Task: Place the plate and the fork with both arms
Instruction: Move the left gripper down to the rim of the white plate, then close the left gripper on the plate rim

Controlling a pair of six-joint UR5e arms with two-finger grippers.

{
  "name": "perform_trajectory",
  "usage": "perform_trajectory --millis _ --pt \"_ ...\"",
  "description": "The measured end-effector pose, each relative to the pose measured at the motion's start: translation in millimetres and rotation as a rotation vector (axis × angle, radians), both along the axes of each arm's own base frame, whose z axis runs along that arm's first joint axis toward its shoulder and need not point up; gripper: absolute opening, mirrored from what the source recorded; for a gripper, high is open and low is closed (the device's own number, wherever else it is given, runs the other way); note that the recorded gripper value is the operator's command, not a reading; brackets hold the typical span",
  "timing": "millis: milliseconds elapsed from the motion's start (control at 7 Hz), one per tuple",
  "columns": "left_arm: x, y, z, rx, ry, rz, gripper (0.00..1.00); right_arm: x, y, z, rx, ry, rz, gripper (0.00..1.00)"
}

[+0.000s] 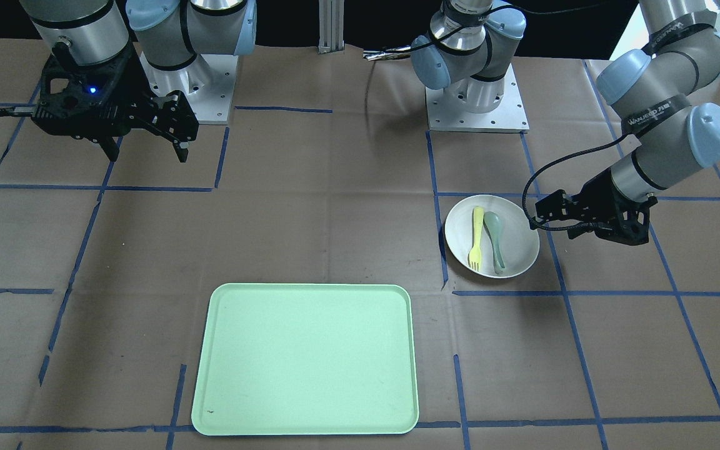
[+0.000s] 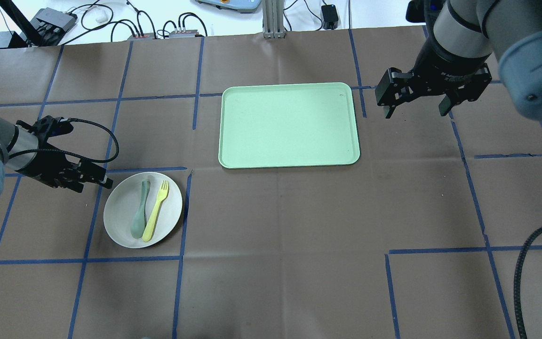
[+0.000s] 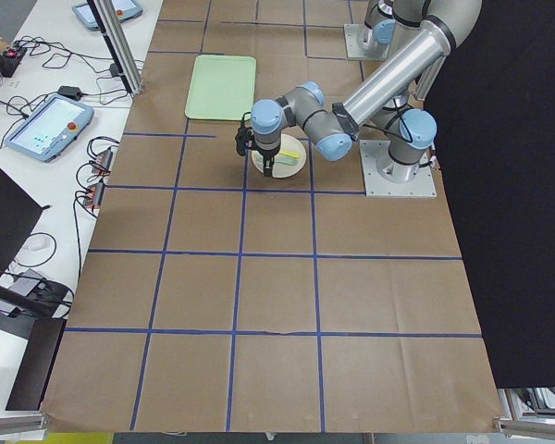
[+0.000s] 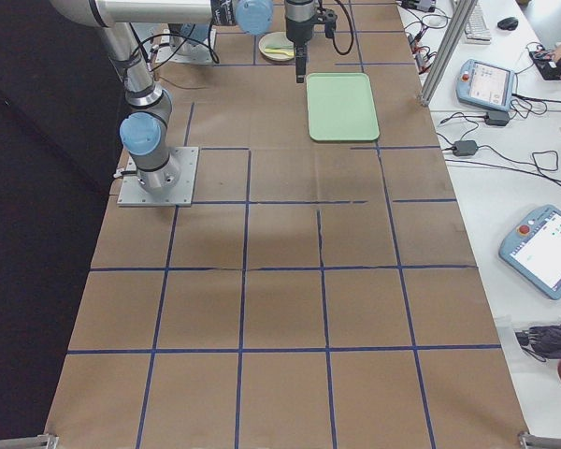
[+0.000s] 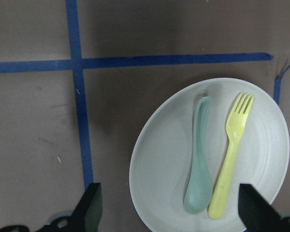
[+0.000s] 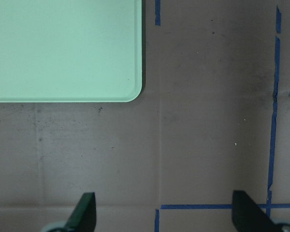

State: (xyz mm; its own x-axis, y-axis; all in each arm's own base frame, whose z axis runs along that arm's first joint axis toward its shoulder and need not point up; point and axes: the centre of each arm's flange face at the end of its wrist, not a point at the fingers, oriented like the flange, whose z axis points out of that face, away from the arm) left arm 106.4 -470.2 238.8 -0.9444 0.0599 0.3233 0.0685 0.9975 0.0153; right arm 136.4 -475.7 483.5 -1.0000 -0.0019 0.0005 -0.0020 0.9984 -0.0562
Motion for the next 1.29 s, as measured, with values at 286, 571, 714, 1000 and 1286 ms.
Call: perform_trajectory --millis 286,571,714,1000,1286 --pt "14.4 1.1 -33.9 0.018 0.061 -0.038 0.93 0.0 0.0 -0.2 0.000 -0.001 0.000 1.00" --pt "17.9 10.1 -54.2 0.036 0.113 -0.031 0.92 0.1 0.1 -0.2 0.000 -0.001 0.000 1.00" --pt "18.7 17.2 -62.0 0.045 0.128 -0.028 0.81 0.3 0.1 -0.4 0.001 -0.001 0.001 1.00" --pt "23.9 23.3 -67.9 0.049 0.137 -0.018 0.57 0.2 0.1 -0.4 0.001 -0.001 0.001 1.00" --pt "25.0 24.8 -70.3 0.053 0.141 -0.015 0.51 0.0 0.0 -0.3 0.000 -0.001 0.001 1.00"
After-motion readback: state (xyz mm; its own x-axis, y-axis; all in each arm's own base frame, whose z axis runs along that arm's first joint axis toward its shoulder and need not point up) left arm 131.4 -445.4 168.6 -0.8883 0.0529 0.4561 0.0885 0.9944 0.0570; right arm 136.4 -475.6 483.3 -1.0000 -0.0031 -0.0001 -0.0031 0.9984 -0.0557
